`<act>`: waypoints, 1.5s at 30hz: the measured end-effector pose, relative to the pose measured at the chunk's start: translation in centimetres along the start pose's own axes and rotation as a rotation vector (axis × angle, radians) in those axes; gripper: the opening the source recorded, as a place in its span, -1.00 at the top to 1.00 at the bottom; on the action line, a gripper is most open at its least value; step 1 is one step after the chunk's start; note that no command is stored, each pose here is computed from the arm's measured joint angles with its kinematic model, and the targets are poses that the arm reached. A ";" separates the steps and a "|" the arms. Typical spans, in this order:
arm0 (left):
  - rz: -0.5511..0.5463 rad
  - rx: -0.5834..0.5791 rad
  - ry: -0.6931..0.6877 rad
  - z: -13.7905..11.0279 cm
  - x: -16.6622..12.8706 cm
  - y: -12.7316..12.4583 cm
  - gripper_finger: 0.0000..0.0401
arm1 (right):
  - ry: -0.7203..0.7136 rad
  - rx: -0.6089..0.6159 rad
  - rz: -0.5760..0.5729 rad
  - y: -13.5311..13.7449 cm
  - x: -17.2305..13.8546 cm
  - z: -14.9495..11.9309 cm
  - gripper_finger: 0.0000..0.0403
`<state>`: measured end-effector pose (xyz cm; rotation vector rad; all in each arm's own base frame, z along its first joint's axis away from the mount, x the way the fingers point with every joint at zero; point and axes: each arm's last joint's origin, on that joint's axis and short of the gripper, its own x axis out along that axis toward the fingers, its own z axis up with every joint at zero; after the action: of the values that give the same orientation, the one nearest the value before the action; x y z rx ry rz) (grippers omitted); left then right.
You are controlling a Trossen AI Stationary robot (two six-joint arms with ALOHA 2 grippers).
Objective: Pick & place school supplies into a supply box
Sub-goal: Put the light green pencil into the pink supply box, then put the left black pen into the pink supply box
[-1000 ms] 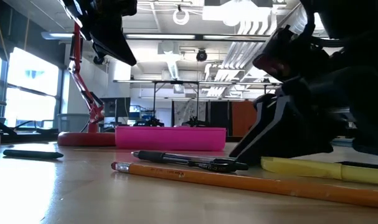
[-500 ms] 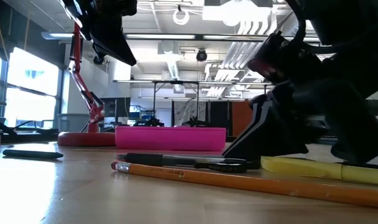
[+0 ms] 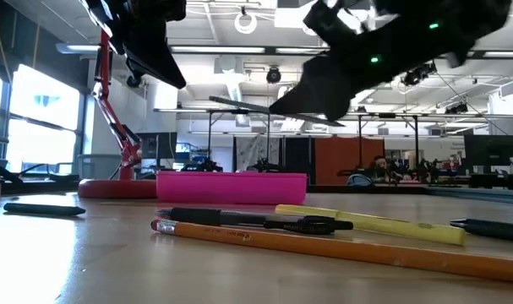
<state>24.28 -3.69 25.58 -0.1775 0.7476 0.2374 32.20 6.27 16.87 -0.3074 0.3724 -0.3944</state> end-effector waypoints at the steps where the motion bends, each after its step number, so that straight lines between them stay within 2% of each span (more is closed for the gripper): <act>1: 0.000 0.011 -0.005 0.1 0.0 0.0 0.80 | 0.006 0.016 0.003 -1.0 0.7 -0.1 0.99; 6: -0.012 0.035 -0.041 0.4 0.0 -0.1 0.80 | 0.051 0.177 0.121 -4.8 3.8 -1.6 0.99; 10: -0.013 0.051 -0.043 0.4 0.0 -0.2 0.80 | 0.073 0.263 0.167 -5.8 5.8 -2.1 0.99; 12: -0.014 0.056 -0.046 0.5 0.0 -0.2 0.80 | 0.064 0.265 0.195 -5.6 7.0 -1.8 1.00; 14: -0.016 0.055 -0.050 0.5 0.0 -0.2 0.80 | 0.078 0.218 0.207 -5.2 8.3 -1.8 1.00; 18: -0.032 0.055 -0.046 0.5 0.0 -0.2 0.80 | 0.186 0.136 0.179 -4.4 10.3 -2.0 1.00; 22: -0.045 0.055 -0.040 0.5 0.0 -0.3 0.80 | 0.277 0.142 0.175 -4.3 11.4 -1.8 0.99; 29: -0.045 0.056 -0.038 0.4 0.0 -0.3 0.80 | 0.317 0.244 0.150 -4.7 11.7 -2.0 0.86; 36: -0.045 0.056 -0.038 0.4 0.0 -0.3 0.80 | 0.311 0.201 0.156 -4.8 11.7 -1.9 0.65; 41: -0.045 0.055 -0.039 0.5 0.0 -0.3 0.80 | 0.259 0.198 0.198 -4.0 10.5 0.0 0.54; 45: -0.045 0.056 -0.038 0.4 0.0 -0.3 0.80 | 0.212 0.178 0.271 -2.1 8.5 1.9 0.50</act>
<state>24.64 -3.84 25.93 -0.1363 0.7114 0.1768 39.57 1.21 16.91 -0.0385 0.5755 -0.1923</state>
